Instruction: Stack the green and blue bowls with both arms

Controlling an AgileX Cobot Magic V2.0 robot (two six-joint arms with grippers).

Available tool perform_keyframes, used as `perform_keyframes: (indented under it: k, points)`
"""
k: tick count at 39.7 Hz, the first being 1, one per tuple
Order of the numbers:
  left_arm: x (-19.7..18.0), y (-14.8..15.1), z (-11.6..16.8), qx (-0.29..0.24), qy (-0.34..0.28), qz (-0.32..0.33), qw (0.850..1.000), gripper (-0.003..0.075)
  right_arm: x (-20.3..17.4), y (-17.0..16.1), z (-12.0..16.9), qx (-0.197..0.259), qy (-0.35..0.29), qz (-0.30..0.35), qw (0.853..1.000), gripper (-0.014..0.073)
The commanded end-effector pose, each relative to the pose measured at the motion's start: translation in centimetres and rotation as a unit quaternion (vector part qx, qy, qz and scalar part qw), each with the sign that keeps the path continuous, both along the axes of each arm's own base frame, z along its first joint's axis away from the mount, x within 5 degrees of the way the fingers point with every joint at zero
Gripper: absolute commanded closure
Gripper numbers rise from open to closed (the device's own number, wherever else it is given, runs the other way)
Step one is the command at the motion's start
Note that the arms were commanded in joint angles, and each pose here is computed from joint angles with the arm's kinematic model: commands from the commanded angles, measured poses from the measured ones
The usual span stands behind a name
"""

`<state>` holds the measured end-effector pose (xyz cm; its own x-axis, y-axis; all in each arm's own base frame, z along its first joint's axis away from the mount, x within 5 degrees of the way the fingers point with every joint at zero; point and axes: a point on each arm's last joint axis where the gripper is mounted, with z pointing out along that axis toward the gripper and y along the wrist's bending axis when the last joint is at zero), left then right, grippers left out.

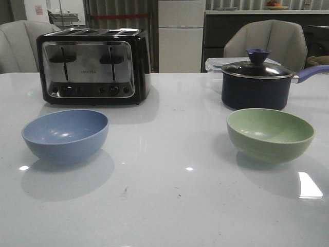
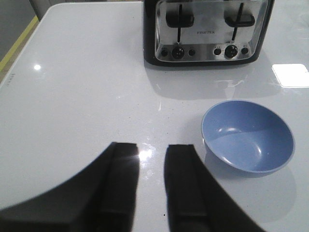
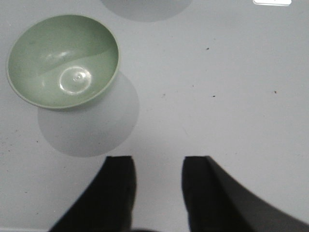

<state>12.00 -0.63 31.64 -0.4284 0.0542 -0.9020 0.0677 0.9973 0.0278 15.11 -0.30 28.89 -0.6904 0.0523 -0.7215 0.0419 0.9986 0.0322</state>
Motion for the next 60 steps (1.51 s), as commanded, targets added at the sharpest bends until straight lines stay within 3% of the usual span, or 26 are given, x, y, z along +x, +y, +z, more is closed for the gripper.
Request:
perform_keyframes:
  k: [1,3,14,23,35,45,54,60]
  points:
    - [0.5,0.0,1.4,-0.003,-0.045,0.001,0.999,0.022,1.4,-0.2,1.0,-0.005,-0.033,-0.003,0.999,0.006]
    - [0.5,0.0,1.4,-0.003,-0.044,0.001,0.999,0.0185,2.0,-0.2,0.4,-0.005,-0.015,-0.003,1.0,0.0051]
    - [0.5,0.0,1.4,-0.003,-0.045,0.001,0.999,0.0194,7.4,0.5,-0.4,0.054,0.087,0.005,0.995,0.0056]
    - [0.5,0.0,1.4,-0.003,-0.045,0.001,0.999,0.0224,12.1,1.6,-1.8,0.104,0.12,0.051,0.986,0.0056]
    - [0.5,0.0,1.4,-0.003,-0.045,0.001,0.999,0.0285,17.7,1.3,-5.0,0.106,0.138,0.039,0.984,0.0056]
    - [0.5,0.0,1.4,-0.003,-0.045,0.001,0.999,0.0285,20.9,1.1,-7.4,0.106,0.155,0.034,0.982,0.0063]
    - [0.5,0.0,1.4,-0.003,-0.045,0.001,0.999,0.0285,21.8,1.1,-8.2,0.106,0.166,0.034,0.98,0.0327]
    - [0.5,0.0,1.4,-0.003,-0.045,0.001,0.999,0.0285,21.9,1.1,-8.2,0.106,0.164,0.034,0.98,0.0457]
